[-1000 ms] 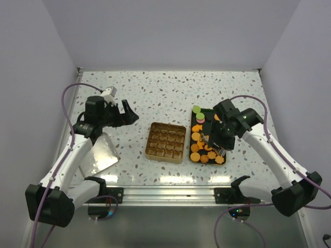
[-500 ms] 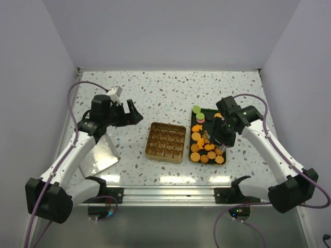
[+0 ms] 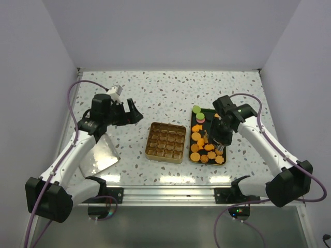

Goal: Pack the cookies

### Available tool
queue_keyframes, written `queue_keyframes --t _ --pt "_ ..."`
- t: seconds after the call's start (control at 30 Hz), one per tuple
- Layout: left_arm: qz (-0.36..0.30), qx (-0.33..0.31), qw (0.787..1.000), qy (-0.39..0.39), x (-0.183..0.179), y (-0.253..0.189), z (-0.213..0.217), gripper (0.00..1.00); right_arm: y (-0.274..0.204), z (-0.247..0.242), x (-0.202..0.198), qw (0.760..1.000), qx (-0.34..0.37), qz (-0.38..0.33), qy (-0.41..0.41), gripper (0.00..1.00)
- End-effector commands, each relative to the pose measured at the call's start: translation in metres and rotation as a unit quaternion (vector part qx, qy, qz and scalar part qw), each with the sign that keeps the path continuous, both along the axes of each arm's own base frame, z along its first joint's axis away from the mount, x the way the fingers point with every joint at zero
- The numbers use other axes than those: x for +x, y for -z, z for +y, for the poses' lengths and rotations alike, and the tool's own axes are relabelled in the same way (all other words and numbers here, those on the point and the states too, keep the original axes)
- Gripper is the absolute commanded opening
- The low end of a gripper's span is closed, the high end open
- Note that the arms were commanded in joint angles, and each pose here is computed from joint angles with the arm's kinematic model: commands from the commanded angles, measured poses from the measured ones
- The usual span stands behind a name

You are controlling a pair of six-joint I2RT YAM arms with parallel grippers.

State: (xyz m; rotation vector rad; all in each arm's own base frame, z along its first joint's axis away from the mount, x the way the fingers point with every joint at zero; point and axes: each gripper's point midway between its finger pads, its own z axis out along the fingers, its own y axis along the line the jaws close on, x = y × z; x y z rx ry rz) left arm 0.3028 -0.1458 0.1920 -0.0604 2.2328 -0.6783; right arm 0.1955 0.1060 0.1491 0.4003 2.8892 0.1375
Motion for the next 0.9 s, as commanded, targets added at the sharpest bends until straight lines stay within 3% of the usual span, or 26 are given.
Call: queue_keyframes --t 0.0,0.37,0.87 --pt "-0.028 -0.006 1.0 -0.003 0.005 -0.014 -0.002 1.0 0.007 0.001 0.001 1.0 0.001 0.003 -0.005 0.48" --pt "-0.027 -0.003 1.0 -0.001 0.007 -0.011 -0.002 1.0 0.008 0.002 -0.001 1.0 0.004 0.007 -0.002 0.37" --pt "-0.035 -0.005 0.999 -0.001 0.011 -0.015 -0.003 1.0 -0.059 0.004 0.024 0.998 0.011 -0.064 0.004 0.2"
